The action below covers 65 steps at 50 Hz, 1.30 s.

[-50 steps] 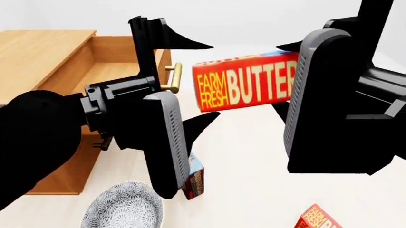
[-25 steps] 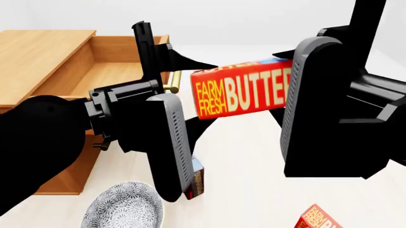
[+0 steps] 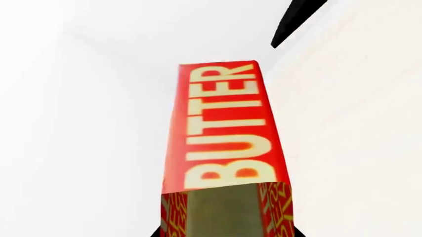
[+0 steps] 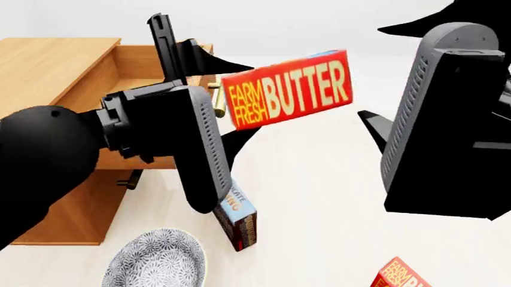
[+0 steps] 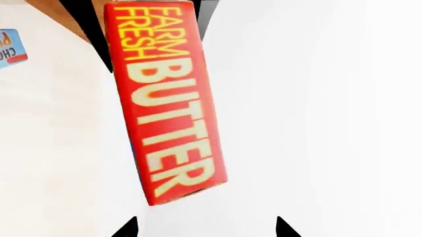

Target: Put the butter at the front in the top drawer of the cabinet and close it.

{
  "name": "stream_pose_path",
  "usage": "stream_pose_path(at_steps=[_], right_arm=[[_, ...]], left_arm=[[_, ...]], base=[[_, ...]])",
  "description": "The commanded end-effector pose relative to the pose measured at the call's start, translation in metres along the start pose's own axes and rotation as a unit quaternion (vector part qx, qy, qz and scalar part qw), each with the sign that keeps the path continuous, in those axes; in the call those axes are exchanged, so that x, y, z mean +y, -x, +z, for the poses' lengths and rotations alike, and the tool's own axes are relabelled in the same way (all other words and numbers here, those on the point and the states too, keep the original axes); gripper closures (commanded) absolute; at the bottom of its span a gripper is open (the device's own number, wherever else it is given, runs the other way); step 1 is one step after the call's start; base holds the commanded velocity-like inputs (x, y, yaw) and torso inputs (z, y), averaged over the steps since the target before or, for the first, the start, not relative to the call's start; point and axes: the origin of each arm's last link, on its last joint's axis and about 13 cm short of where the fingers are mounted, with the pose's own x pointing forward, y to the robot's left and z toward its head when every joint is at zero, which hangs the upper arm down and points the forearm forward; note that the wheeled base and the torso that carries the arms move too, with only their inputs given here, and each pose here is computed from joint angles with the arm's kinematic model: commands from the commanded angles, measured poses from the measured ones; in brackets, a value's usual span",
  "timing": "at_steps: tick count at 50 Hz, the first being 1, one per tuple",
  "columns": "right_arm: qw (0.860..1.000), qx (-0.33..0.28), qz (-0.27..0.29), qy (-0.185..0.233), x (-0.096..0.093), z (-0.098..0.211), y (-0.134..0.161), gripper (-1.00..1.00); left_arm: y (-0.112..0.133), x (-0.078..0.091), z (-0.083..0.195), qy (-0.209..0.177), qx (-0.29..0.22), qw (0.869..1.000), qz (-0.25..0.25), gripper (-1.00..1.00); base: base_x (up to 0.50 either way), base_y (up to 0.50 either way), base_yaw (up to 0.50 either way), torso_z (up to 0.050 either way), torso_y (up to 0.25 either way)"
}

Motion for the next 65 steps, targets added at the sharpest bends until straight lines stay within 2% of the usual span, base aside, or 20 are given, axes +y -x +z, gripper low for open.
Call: stream_pose_path(at_steps=[1,2,10,15,19,31,38,48,55,65], right_arm=[[0.999,0.025,-0.029,-0.004,-0.001,-0.006,0.013,-1.0],[0.999,0.026,-0.029,-0.004,-0.001,-0.006,0.014,-1.0],[0.999,0.031,-0.031,-0.008,0.001,-0.006,0.014,-1.0],[0.999,0.033,-0.031,-0.011,0.002,-0.006,0.013,-1.0],[0.999,0.034,-0.031,-0.012,0.003,-0.006,0.013,-1.0],[0.999,0.037,-0.03,-0.019,0.007,-0.007,0.013,-1.0],[0.999,0.038,-0.03,-0.021,0.008,-0.007,0.013,-1.0],[0.998,0.04,-0.029,-0.025,0.011,-0.007,0.013,-1.0],[0.998,0.04,-0.025,-0.03,0.017,-0.009,0.011,-1.0],[0.998,0.043,-0.024,-0.032,0.017,-0.009,0.012,-1.0]], left_arm=[[0.012,0.025,-0.02,0.017,0.053,0.996,0.073,1.0],[0.012,0.025,-0.02,0.017,0.053,0.996,0.073,1.0],[0.016,0.042,-0.03,0.089,0.103,0.981,0.137,1.0],[0.017,0.049,-0.031,0.147,0.138,0.966,0.164,1.0],[0.017,0.053,-0.033,0.169,0.168,0.954,0.179,1.0],[0.013,0.066,-0.042,0.245,0.238,0.914,0.22,1.0],[0.004,0.074,-0.049,0.306,0.27,0.88,0.244,1.0],[-0.008,0.081,-0.056,0.356,0.299,0.844,0.266,1.0],[-0.017,0.083,-0.06,0.372,0.305,0.834,0.269,1.0],[-0.028,0.085,-0.064,0.39,0.335,0.814,0.272,1.0]], base=[[0.0,0.0,0.0,0.0,0.01],[0.0,0.0,0.0,0.0,0.0],[0.0,0.0,0.0,0.001,0.001],[0.0,0.0,0.0,0.0,0.0],[0.0,0.0,0.0,0.0,0.003],[0.0,0.0,0.0,0.001,0.001],[0.0,0.0,0.0,0.0,0.001],[0.0,0.0,0.0,0.0,0.002],[0.0,0.0,0.0,0.001,0.002],[0.0,0.0,0.0,0.0,0.002]])
